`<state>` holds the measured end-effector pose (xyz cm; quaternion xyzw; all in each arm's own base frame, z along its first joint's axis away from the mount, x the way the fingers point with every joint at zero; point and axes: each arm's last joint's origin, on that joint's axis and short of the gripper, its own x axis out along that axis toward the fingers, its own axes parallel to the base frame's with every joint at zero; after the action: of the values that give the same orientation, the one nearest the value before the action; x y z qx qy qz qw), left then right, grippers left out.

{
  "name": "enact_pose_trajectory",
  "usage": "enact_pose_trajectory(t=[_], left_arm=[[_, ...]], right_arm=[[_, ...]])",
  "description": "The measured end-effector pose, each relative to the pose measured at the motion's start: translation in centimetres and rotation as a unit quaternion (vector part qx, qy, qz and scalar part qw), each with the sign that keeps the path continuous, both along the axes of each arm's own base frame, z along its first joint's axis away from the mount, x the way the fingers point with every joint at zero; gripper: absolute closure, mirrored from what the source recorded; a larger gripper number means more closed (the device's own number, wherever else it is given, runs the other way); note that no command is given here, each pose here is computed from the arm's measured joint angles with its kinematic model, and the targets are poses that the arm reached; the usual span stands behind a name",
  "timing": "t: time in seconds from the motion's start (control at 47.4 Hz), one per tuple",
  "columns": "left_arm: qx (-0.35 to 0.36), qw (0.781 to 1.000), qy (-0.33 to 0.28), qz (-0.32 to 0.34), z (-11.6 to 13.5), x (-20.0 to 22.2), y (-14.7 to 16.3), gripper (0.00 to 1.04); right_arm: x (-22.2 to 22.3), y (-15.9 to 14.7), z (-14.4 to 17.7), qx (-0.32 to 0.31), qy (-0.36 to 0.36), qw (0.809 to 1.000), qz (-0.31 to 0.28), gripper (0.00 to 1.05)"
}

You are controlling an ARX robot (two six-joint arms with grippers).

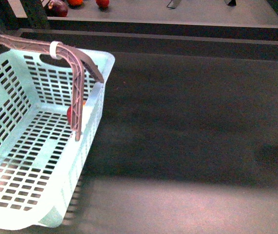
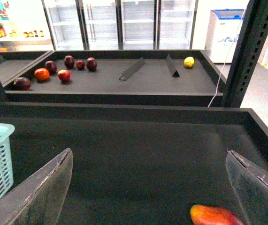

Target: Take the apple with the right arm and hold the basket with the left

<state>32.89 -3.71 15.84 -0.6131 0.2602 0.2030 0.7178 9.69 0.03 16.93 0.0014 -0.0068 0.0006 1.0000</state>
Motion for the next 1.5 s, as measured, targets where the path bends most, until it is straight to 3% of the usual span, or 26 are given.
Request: enact_pose_trajectory(t=[0.464,0.696,0.991,1.202,1.308,1.329,1.392,1.455,1.498], left_arm=[[-0.012,0.999,0.033,0.014,-1.1,-2.5,0.7,0.96],[-0.010,0.999,0.050,0.020,-0.3,-3.5,0.5,0.57],[0.000,0.998,0.056,0.033,2.9,-5.9,0.9,0.07],[0.013,0.999,0.034,0.027,6.1,-8.8,1.1,0.07],[0.029,0.999,0.018,0.011,6.4,-9.0,1.0,0.08],[0.051,0.999,-0.011,-0.007,6.1,-8.9,1.0,0.11],[0.168,0.974,-0.127,-0.084,4.5,-9.4,1.2,0.23],[0.313,0.913,-0.220,-0.138,3.6,-10.8,1.5,0.36],[0.427,0.849,-0.270,-0.156,4.0,-11.8,1.8,0.46]], right_arm=[[0.0,0.0,0.0,0.000,0.000,1.000,0.000,0.09],[0.0,0.0,0.0,0.000,0.000,1.000,0.000,0.09],[0.0,0.0,0.0,0.000,0.000,1.000,0.000,0.09],[0.0,0.0,0.0,0.000,0.000,1.000,0.000,0.09],[0.0,0.0,0.0,0.000,0.000,1.000,0.000,0.09],[0.0,0.0,0.0,0.000,0.000,1.000,0.000,0.09],[0.0,0.0,0.0,0.000,0.000,1.000,0.000,0.09],[0.0,0.0,0.0,0.000,0.000,1.000,0.000,0.09],[0.0,0.0,0.0,0.000,0.000,1.000,0.000,0.09]])
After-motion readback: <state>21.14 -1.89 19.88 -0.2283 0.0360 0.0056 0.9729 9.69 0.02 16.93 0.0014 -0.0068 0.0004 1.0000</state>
